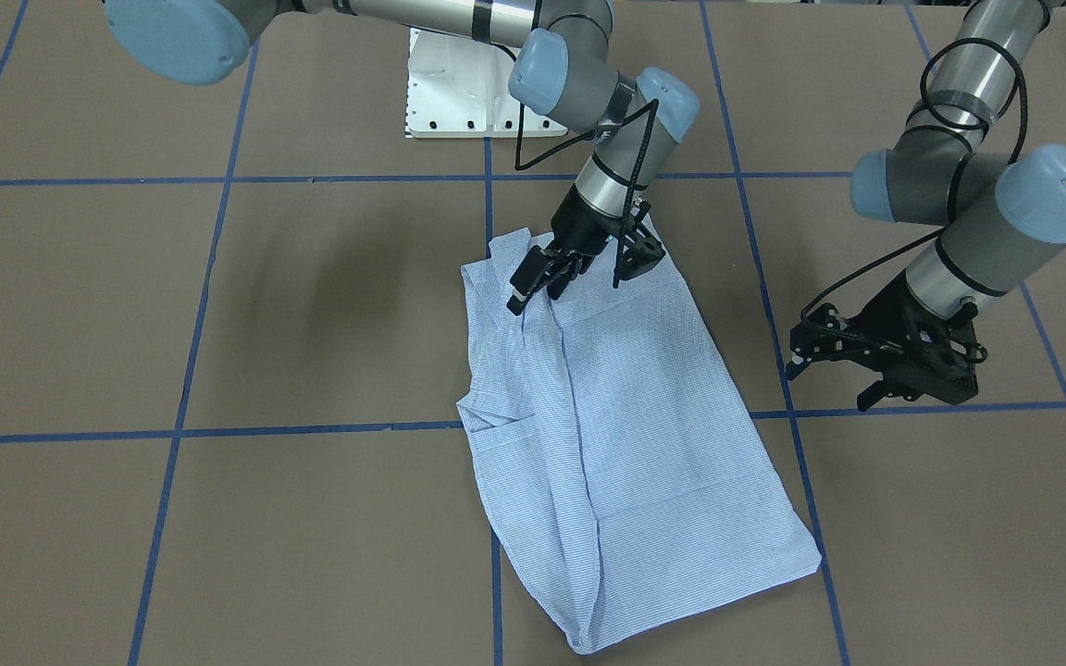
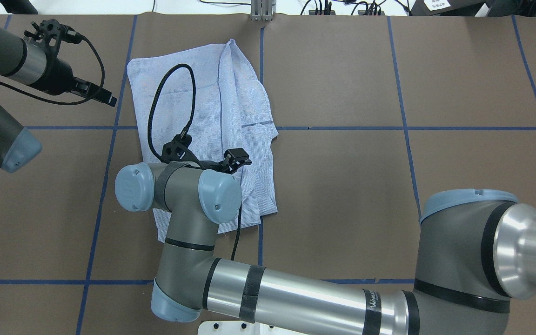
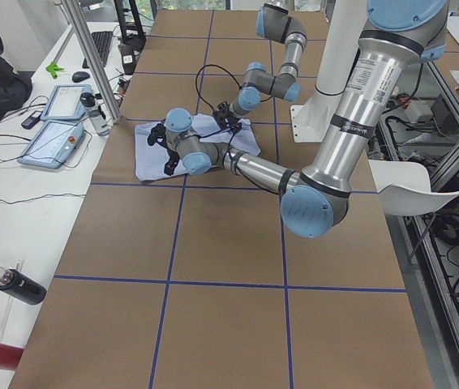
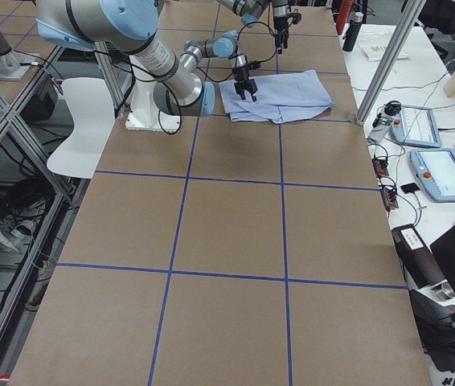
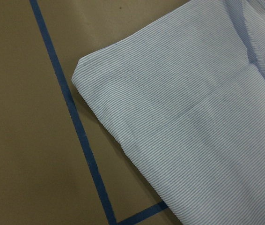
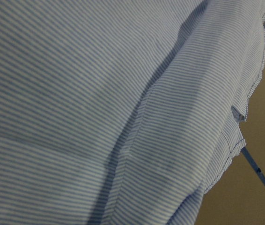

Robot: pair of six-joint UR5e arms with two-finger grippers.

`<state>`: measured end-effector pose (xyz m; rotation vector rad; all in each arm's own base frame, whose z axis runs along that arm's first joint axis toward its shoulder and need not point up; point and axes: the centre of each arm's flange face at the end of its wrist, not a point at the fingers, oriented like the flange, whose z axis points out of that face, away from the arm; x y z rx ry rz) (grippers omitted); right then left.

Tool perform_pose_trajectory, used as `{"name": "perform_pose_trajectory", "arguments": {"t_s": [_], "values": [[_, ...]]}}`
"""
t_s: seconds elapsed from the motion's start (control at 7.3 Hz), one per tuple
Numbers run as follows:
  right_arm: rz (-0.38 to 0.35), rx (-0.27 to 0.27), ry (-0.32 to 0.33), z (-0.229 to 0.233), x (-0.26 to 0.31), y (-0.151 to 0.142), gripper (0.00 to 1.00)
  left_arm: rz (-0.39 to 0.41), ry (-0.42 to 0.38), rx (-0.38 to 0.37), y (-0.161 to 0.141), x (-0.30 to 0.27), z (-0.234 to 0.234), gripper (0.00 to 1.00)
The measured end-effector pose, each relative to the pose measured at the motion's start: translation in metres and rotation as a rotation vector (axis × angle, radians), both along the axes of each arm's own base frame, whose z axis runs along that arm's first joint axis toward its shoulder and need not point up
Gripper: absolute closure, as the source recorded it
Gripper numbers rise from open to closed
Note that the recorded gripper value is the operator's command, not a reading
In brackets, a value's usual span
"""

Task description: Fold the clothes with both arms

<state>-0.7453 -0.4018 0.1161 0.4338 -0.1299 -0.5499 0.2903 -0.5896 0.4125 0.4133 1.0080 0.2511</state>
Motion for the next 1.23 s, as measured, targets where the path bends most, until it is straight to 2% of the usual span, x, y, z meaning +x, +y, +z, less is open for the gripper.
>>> {"name": "perform_pose_trajectory", "arguments": {"t_s": [0.27,0.55,0.96,1.1,1.23], "values": [[-0.006,0.003,0.018,0.013,0.004,-0.006,0.04,0.002,0.002,0.0,0.0,0.0,-0.001,0.0],[0.0,0.015,0.03,0.026,0.03,-0.037,0.04,0.002,0.002,0.0,0.0,0.0,-0.001,0.0],[-0.012,0.039,0.047,0.101,0.113,-0.069,0.03,0.003,0.003,0.0,0.0,0.001,-0.002,0.0],[-0.017,0.038,0.028,0.107,0.138,-0.073,0.02,0.003,0.003,0.0,0.0,0.001,-0.002,0.0],[-0.015,0.011,-0.02,0.103,0.159,-0.079,0.02,0.002,0.004,0.001,0.0,0.001,-0.003,0.0]]}}
